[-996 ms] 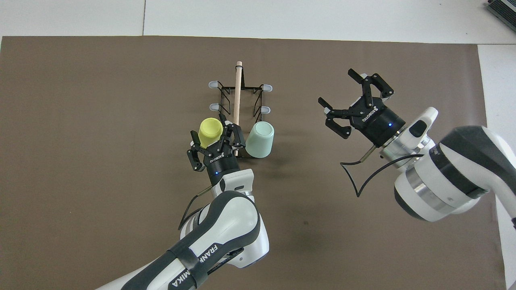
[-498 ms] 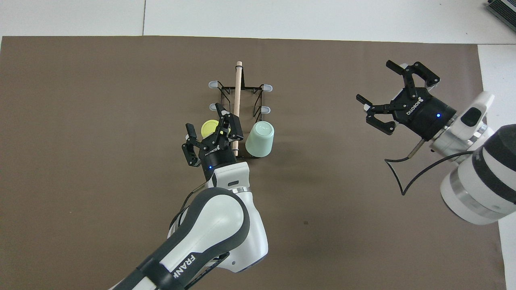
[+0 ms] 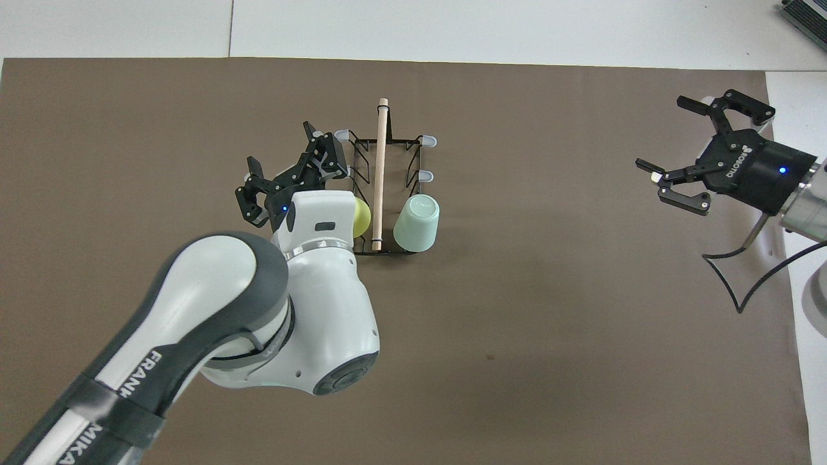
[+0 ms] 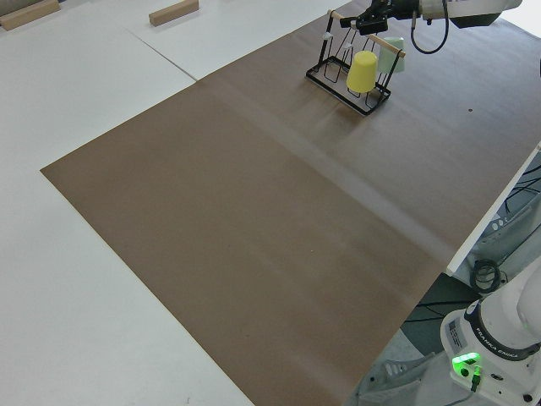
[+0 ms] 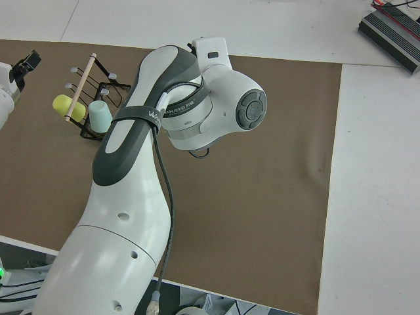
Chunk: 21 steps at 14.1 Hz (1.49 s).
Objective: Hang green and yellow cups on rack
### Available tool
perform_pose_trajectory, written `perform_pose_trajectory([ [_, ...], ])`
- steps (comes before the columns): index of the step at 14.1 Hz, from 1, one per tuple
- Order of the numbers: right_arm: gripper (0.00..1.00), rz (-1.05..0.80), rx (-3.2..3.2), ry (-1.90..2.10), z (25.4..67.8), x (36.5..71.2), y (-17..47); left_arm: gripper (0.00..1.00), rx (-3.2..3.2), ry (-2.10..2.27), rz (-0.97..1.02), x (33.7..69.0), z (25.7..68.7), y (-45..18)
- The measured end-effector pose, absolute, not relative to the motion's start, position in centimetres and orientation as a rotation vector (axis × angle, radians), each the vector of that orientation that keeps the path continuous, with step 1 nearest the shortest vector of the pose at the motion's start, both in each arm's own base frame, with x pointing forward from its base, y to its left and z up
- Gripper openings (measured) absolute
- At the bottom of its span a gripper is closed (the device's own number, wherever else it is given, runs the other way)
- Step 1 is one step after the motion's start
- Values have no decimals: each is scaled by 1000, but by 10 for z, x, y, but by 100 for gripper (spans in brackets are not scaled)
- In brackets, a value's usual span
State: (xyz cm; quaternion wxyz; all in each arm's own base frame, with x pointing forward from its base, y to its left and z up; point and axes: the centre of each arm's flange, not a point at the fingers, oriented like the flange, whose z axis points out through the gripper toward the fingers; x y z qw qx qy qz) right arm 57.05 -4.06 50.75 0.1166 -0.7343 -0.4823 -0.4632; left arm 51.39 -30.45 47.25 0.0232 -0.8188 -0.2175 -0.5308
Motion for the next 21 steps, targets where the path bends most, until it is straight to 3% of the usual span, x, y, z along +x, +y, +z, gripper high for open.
perform_pose_trajectory([
  [10,100,-643,-2778,-1474,516,569,-60,100,-2698,-342,-1307,586,522,-183],
  [17,100,-301,-3095,-1247,510,559,32,100,-2869,-59,-1054,608,552,-127],
  [21,100,-118,-3241,-776,544,537,71,100,-2992,139,-808,613,570,-90],
])
